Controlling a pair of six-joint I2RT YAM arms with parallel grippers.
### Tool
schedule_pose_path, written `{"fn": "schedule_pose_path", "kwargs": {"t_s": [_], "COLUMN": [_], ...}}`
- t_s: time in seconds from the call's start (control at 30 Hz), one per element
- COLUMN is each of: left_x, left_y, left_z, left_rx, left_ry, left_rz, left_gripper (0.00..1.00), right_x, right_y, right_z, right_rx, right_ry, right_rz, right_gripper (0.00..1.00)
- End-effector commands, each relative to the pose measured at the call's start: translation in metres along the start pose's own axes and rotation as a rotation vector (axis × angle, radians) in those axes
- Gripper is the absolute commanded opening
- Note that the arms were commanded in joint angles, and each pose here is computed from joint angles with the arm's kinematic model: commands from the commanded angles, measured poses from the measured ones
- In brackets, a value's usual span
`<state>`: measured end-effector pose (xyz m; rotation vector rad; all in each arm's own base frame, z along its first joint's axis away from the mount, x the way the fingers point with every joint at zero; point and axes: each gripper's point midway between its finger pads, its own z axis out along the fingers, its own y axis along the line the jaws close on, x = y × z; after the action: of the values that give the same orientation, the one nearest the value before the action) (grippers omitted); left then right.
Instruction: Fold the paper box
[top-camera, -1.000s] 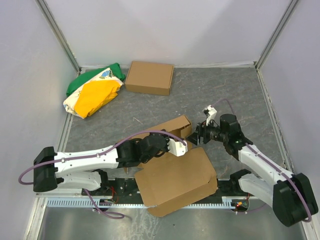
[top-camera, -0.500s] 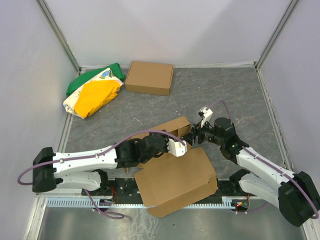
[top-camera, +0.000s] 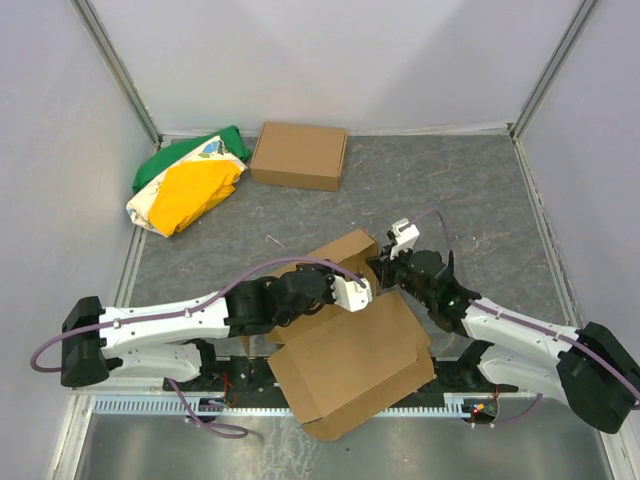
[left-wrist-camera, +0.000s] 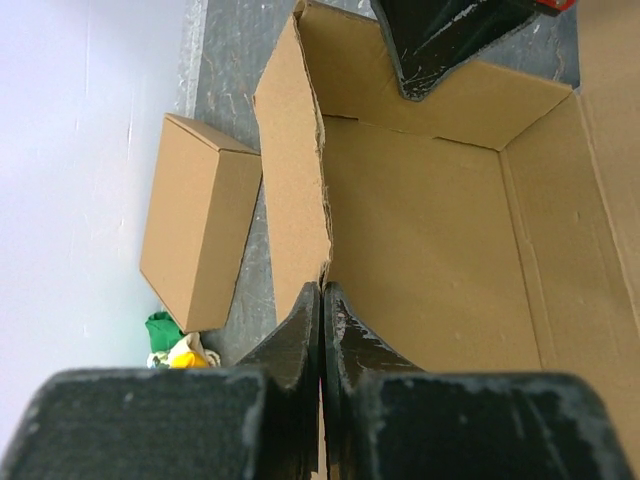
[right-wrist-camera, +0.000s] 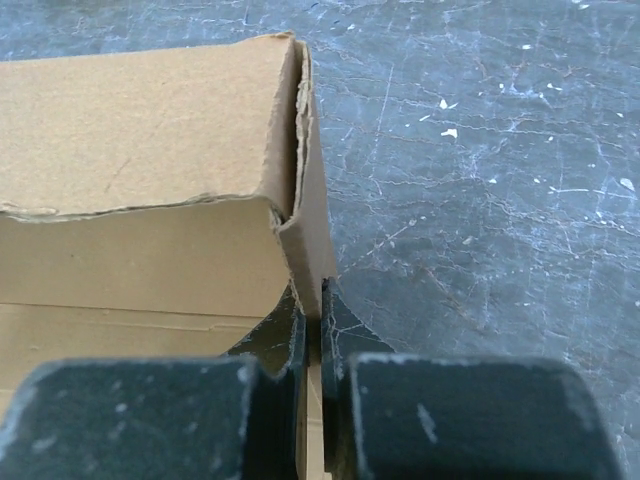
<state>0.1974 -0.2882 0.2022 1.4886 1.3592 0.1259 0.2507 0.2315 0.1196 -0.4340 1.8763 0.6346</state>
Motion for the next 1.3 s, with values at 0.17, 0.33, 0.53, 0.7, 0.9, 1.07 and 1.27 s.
{"fn": "schedule_pose_path", "kwargs": {"t_s": [0.17, 0.33, 0.53, 0.7, 0.9, 1.07, 1.27], "left_x": [-0.023, -0.023, -0.025, -0.024, -0.028, -0.035, -0.054], "left_y": [-0.017, -0.015, -0.013, -0.012, -0.012, -0.008, 0.015], "left_z": [0.006, 0.010, 0.010, 0.011, 0.012, 0.009, -0.012], "left_rx": [0.076, 0.064, 0.050, 0.035, 0.026, 0.014, -0.024], "left_ry": [-0.067, -0.049, -0.060, -0.068, -0.095, -0.122, -0.222], "left_rz": [-0.071, -0.071, -0.086, -0.089, -0.114, -0.152, -0.243], "left_gripper": [0.03, 0.03, 0.03, 0.03, 0.16, 0.46, 0.99], "right_x": [-0.020, -0.016, -0.011, -0.013, -0.014, -0.019, -0.018], "right_y": [-0.009, -0.013, -0.012, -0.013, -0.007, -0.002, -0.004], "right_z": [-0.017, -0.025, -0.025, -0.028, -0.028, -0.033, -0.036], "right_rx": [0.275, 0.396, 0.464, 0.522, 0.467, 0.421, 0.424], "right_ry": [-0.116, -0.123, -0.126, -0.160, -0.187, -0.207, -0.200], "right_rz": [-0.123, -0.158, -0.162, -0.142, -0.095, -0.064, -0.074], "right_gripper": [0.02, 0.02, 0.02, 0.02, 0.07, 0.17, 0.22]}}
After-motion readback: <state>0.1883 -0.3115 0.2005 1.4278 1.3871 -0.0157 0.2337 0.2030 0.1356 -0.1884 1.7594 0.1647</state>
